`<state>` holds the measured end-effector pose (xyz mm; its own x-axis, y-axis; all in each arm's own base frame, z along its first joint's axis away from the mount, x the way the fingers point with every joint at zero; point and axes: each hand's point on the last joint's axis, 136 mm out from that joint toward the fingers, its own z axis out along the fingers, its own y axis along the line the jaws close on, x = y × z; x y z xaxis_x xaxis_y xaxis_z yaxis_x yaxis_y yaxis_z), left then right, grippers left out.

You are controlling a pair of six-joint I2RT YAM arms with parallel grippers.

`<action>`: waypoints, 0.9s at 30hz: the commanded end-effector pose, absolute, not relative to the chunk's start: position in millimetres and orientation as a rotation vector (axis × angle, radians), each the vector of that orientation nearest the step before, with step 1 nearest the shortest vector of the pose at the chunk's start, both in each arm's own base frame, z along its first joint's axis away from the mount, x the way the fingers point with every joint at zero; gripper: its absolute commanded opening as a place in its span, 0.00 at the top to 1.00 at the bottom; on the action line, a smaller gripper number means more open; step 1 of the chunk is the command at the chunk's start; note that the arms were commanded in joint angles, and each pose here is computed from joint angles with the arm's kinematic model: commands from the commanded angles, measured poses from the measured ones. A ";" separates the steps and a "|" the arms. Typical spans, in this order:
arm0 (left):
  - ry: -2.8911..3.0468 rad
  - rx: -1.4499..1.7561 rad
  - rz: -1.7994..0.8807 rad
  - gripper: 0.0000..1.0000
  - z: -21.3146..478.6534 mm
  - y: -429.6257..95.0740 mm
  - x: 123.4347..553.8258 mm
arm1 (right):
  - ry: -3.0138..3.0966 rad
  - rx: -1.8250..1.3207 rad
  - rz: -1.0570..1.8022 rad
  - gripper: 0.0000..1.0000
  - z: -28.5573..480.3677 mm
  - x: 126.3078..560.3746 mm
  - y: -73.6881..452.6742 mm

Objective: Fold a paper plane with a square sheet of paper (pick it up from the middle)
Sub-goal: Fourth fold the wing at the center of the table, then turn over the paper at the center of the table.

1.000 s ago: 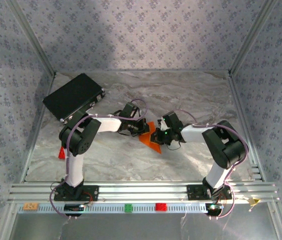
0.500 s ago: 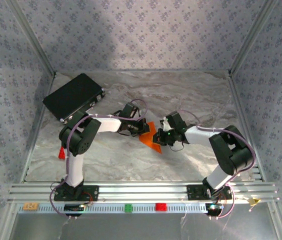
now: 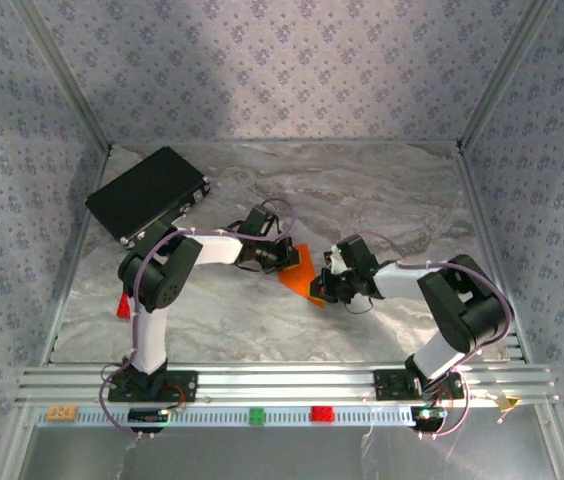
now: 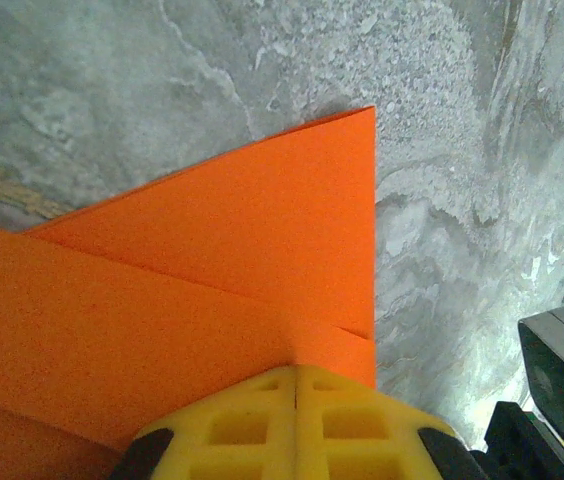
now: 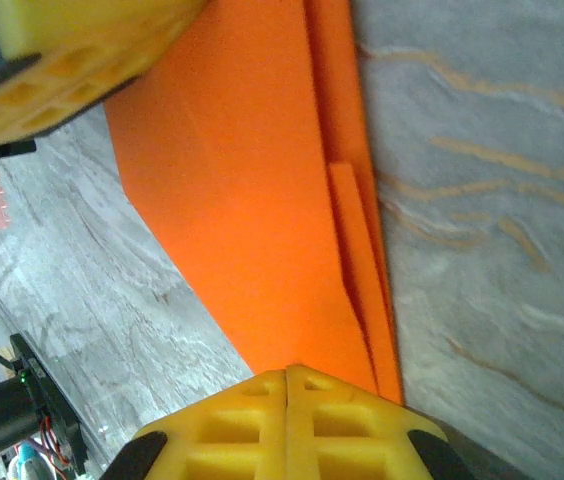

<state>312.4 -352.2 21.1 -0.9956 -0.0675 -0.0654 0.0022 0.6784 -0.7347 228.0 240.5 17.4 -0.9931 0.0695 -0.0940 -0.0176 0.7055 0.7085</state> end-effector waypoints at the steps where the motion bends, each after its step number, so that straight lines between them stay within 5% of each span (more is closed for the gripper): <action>1: 2.912 -0.149 -1.053 1.00 -20.7 -327.4 304.0 | 2.903 0.141 1.107 0.95 -2.1 195.6 216.5; 17: 2.910 -0.136 -1.087 1.00 -16.4 -327.9 298.3 | 2.805 0.190 1.077 0.91 27.4 190.7 198.7; 27: 2.902 -0.139 -1.100 1.00 -13.1 -329.2 298.8 | 2.790 0.276 1.114 0.72 31.0 199.3 204.0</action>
<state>312.1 -352.5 21.6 -0.9956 -0.0640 -0.0687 0.0087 0.6662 -0.7457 197.7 205.7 34.6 -0.9806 0.1793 -0.0798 0.0736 0.7127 0.6976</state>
